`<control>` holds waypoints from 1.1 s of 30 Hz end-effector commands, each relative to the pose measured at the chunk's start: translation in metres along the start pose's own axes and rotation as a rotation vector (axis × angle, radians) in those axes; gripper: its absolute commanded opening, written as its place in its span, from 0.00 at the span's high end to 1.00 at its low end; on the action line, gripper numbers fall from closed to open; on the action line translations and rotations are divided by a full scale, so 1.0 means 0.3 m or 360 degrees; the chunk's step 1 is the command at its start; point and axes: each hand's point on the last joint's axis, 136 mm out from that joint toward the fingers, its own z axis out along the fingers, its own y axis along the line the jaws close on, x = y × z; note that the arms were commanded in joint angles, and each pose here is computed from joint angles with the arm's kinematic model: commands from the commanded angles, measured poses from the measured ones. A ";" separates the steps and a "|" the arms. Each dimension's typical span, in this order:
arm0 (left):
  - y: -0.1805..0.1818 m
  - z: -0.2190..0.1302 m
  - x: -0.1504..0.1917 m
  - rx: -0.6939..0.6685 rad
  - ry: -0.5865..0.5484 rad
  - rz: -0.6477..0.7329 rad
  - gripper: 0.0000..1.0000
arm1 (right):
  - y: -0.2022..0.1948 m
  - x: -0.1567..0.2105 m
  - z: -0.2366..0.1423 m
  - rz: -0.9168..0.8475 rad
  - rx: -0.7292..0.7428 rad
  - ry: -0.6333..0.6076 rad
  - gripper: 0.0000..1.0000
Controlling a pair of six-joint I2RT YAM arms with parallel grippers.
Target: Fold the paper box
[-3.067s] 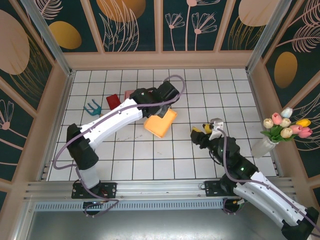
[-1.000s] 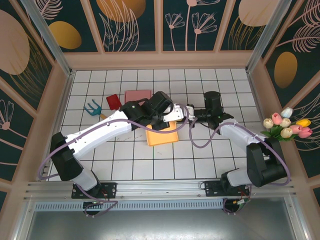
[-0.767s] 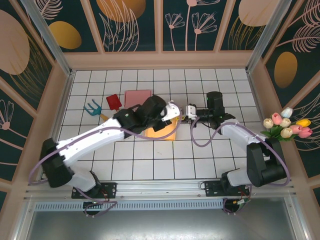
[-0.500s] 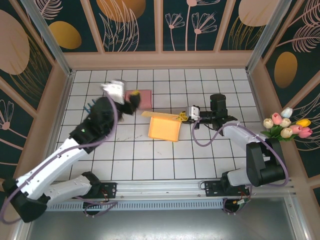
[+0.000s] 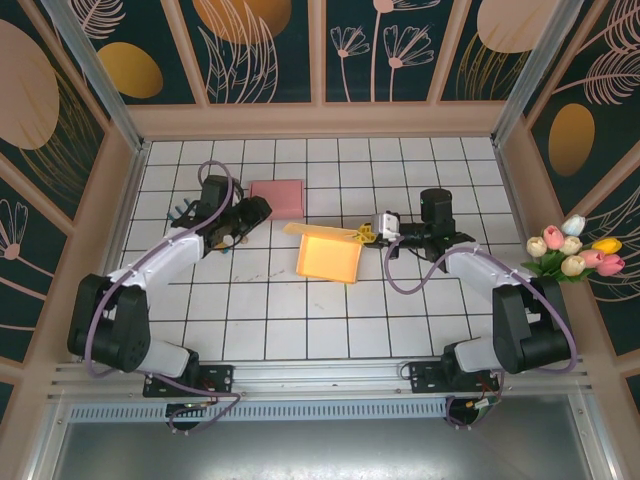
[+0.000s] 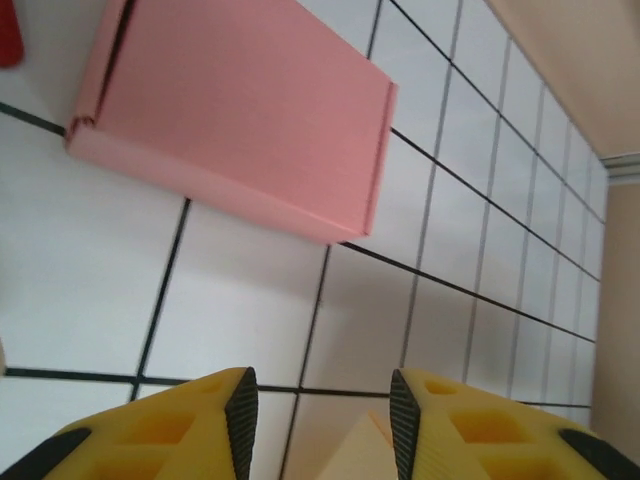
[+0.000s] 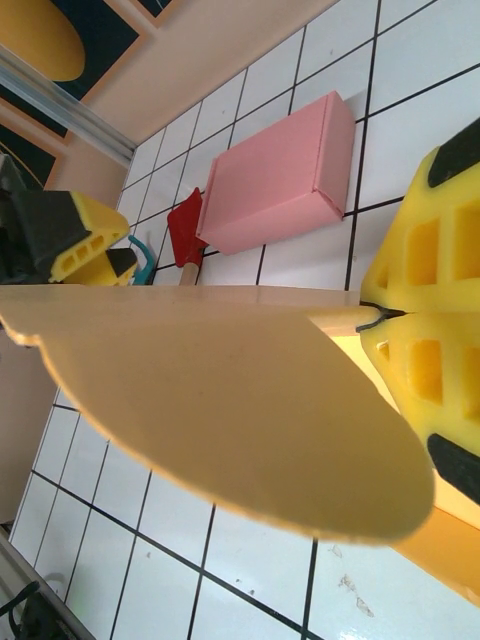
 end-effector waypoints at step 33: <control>-0.163 -0.013 0.238 0.0023 0.0101 -0.0116 0.42 | 0.001 0.010 0.039 -0.0146 0.0161 0.0139 1.00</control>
